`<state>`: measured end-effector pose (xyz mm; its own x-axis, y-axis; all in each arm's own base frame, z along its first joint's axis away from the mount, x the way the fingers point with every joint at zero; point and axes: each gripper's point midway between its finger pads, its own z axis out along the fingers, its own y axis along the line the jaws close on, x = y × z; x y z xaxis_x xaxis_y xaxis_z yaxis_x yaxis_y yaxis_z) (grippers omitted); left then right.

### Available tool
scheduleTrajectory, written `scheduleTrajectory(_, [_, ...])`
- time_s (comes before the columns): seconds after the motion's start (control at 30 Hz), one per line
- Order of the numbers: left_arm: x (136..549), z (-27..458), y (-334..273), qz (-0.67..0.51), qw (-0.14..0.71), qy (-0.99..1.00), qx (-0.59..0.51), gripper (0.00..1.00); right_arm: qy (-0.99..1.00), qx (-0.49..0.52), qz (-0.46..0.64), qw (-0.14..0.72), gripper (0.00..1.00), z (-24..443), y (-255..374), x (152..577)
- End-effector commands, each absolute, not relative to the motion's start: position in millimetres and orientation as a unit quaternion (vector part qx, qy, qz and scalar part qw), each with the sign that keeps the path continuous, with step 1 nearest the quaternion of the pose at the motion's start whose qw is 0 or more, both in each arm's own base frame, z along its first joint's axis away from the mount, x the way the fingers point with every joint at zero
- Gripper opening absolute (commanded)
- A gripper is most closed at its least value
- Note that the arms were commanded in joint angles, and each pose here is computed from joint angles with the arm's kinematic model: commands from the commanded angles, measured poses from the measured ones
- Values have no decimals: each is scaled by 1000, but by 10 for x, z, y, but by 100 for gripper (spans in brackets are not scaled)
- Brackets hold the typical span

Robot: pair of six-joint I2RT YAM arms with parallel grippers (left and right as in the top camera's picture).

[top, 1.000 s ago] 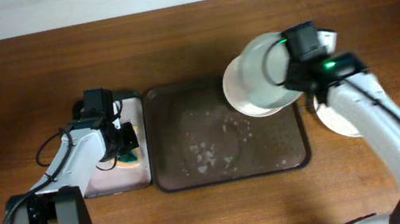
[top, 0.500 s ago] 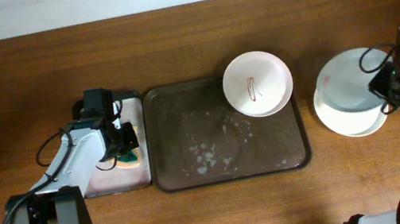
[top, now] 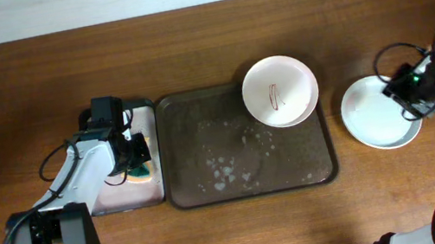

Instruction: Clean dirty plates on tray and stack at the side

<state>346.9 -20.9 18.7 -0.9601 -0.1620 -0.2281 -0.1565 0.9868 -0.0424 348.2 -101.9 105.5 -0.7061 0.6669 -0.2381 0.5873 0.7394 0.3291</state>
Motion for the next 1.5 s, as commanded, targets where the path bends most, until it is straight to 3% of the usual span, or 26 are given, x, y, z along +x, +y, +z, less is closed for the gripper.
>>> scheduleTrajectory(0.0, [3451,112,-238,-21,106,991,-73,0,941,221,185,179,53,1116,-426,3650])
scheduleTrajectory(0.17, [3448,112,-237,-21,106,991,-73,0,964,157,153,152,50,929,17,3680])
scheduleTrajectory(0.3, [3449,112,-236,-21,106,991,-73,0,974,149,132,107,34,653,276,3635])
scheduleTrajectory(0.67, [3442,110,-243,-21,104,992,-72,0,975,197,88,52,33,99,416,3623])
scheduleTrajectory(0.77, [3442,110,-243,-21,104,992,-72,0,976,188,102,41,25,49,524,3604])
scheduleTrajectory(1.07, [3442,110,-243,-21,104,992,-72,0,973,104,206,-24,17,148,1442,3293])
scheduleTrajectory(1.3, [3441,110,-243,-21,104,992,-72,0,974,90,208,-22,31,152,1579,3269])
scheduleTrajectory(1.47, [3433,109,-242,-20,103,992,-73,0,980,101,167,26,33,134,1282,3509])
